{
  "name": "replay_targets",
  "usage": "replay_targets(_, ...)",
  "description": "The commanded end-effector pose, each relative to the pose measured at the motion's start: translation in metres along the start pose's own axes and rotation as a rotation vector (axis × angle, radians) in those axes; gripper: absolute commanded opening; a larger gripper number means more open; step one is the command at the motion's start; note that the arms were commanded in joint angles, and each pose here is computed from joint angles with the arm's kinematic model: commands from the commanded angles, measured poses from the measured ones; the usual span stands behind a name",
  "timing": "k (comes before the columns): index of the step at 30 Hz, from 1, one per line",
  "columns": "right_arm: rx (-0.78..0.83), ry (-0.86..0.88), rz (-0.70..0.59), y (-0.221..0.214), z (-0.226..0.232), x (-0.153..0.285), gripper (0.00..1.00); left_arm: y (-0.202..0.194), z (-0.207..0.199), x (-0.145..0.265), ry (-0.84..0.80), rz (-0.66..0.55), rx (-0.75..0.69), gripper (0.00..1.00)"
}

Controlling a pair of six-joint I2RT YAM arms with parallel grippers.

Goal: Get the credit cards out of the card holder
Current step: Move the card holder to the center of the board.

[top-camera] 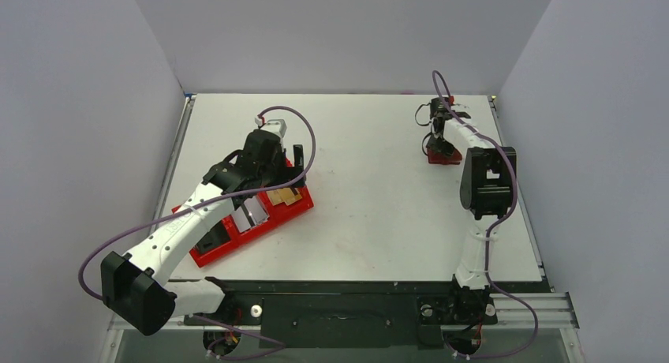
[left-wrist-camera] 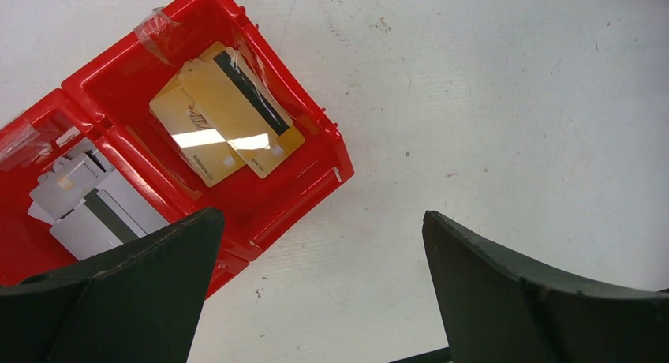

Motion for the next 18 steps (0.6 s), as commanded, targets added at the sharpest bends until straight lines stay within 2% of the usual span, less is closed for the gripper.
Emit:
replay_targets(1, 0.001, -0.021, -0.007, 0.01, -0.009, 0.002, 0.34, 0.009, -0.001, 0.001, -0.008, -0.03, 0.014, 0.98)
replay_targets(9, -0.041, 0.034, -0.067, 0.032, -0.002, 0.026, 0.35, 0.008, -0.002, -0.001, -0.011, -0.025, 0.019, 0.98)
replay_targets(18, -0.047, 0.021, -0.074, 0.039, -0.009, 0.021, 0.35, 0.008, 0.0, -0.001, -0.005, -0.024, 0.016, 0.98)
Point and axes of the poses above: each gripper's point midway between its finger pads, its own x axis back along the fingers, its own z axis along the line the jaws close on, y = z × x, the point moved 1 cm from there along x, back along the fingers, and after that the axes turned 12 degrees about -x, right-handed, at the moved point
